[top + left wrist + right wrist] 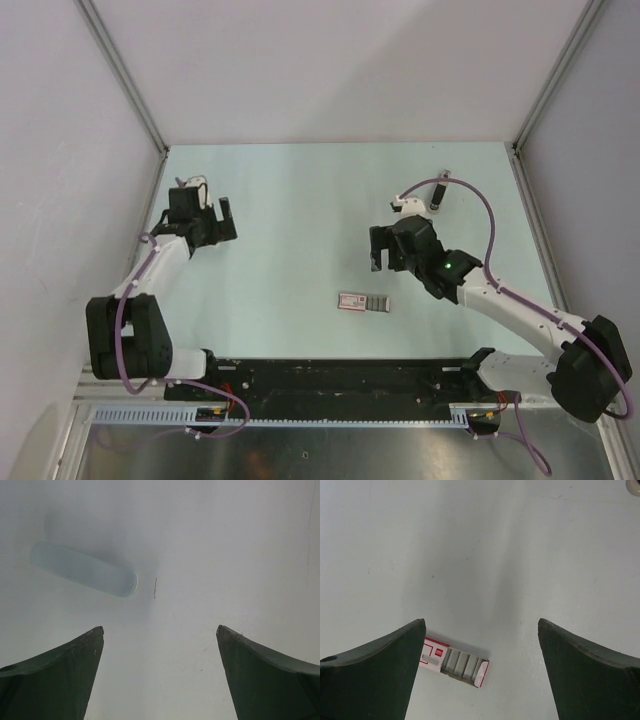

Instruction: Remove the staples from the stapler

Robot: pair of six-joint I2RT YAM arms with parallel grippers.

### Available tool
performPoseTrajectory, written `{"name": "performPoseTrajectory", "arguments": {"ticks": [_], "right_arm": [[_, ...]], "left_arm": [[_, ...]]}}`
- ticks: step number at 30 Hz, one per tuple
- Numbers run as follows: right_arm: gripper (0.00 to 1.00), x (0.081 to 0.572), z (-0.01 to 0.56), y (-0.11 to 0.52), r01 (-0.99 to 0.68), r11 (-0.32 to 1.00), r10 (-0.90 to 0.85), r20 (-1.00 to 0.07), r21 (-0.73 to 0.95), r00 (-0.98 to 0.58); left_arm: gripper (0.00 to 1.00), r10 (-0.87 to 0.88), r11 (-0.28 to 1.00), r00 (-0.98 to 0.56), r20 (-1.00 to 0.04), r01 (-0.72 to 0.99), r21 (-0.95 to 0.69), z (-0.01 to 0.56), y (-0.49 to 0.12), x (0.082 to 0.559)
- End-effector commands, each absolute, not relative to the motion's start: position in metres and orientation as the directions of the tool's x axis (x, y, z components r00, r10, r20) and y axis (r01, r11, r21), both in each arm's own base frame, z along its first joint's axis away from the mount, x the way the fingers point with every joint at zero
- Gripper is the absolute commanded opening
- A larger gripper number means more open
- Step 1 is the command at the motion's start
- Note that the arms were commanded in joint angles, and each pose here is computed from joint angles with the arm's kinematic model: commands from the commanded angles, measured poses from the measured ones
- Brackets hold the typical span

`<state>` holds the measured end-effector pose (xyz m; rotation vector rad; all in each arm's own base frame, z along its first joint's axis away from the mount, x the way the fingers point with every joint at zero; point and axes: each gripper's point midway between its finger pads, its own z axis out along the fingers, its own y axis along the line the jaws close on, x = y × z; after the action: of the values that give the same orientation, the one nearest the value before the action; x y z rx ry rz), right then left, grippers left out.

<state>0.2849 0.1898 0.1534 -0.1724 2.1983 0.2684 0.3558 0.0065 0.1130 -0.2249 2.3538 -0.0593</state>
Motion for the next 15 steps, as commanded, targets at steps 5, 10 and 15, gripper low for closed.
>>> {"name": "performPoseTrajectory", "arguments": {"ticks": [5, 10, 15], "right_arm": [[0.99, 0.289, 0.170, 0.203, -0.263, 0.962, -0.083, -0.840, 0.074, -0.537], [0.99, 0.287, 0.174, 0.213, -0.303, 0.949, -0.088, -0.850, 0.087, -0.519], [0.99, 0.292, 0.179, 0.223, -0.333, 0.938, -0.087, -0.865, 0.096, -0.494]], "left_arm": [[0.99, -0.317, 0.948, -0.712, -0.626, -0.253, -0.193, 0.086, 0.009, 0.369], [0.99, -0.379, 0.925, -0.704, -0.600, -0.314, -0.216, 0.079, 0.022, 0.377], [0.99, -0.417, 0.907, -0.704, -0.575, -0.365, -0.211, 0.067, 0.031, 0.380]]}}
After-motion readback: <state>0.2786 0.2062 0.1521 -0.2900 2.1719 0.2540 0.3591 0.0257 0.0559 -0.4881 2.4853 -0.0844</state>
